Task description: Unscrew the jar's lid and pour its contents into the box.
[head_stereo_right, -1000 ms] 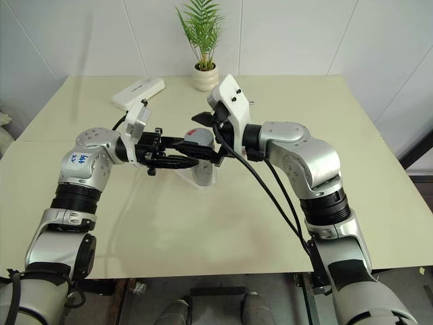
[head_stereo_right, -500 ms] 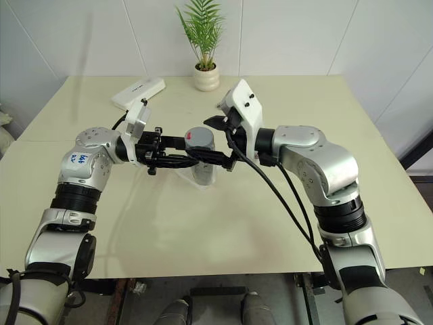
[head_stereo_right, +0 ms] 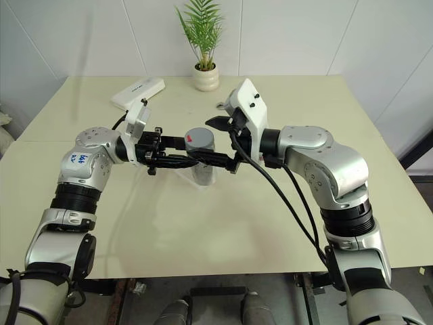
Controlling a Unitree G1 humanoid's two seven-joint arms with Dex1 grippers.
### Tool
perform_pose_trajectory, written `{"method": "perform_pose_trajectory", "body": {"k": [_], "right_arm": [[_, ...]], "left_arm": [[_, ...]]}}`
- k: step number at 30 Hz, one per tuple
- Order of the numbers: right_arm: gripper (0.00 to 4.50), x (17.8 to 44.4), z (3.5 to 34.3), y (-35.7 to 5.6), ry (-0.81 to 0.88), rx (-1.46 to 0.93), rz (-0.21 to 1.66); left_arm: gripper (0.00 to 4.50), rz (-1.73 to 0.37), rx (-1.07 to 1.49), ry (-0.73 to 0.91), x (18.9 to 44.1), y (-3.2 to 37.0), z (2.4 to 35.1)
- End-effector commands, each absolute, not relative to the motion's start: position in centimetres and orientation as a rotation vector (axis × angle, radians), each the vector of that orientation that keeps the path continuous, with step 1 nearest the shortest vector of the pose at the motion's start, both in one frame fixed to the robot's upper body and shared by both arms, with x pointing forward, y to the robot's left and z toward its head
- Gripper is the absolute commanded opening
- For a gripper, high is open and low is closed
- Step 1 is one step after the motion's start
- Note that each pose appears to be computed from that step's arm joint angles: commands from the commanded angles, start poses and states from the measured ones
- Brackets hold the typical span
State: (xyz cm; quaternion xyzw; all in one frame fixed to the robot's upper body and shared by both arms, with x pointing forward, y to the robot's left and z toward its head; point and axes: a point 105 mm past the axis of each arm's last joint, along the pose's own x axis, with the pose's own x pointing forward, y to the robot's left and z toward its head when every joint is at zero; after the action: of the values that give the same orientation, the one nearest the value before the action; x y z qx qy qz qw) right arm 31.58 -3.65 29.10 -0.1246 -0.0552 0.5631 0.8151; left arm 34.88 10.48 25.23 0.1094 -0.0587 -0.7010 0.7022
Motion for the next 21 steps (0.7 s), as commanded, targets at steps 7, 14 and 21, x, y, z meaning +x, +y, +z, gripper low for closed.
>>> {"method": "perform_pose_trajectory", "body": {"k": [7,14,21], "right_arm": [[4.5,31.13,30.47,-2.97,-0.189,-0.263,1.236],[4.5,31.19,30.75,-2.8,-0.199,-0.269,1.246],[3.93,31.26,30.61,-2.88,-0.191,-0.276,1.245]], "left_arm": [[1.9,-1.558,0.286,-0.184,34.57,10.49,26.54],[1.9,-1.555,0.287,-0.184,34.55,10.56,26.51],[1.9,-1.554,0.286,-0.185,34.59,10.57,26.5]]}}
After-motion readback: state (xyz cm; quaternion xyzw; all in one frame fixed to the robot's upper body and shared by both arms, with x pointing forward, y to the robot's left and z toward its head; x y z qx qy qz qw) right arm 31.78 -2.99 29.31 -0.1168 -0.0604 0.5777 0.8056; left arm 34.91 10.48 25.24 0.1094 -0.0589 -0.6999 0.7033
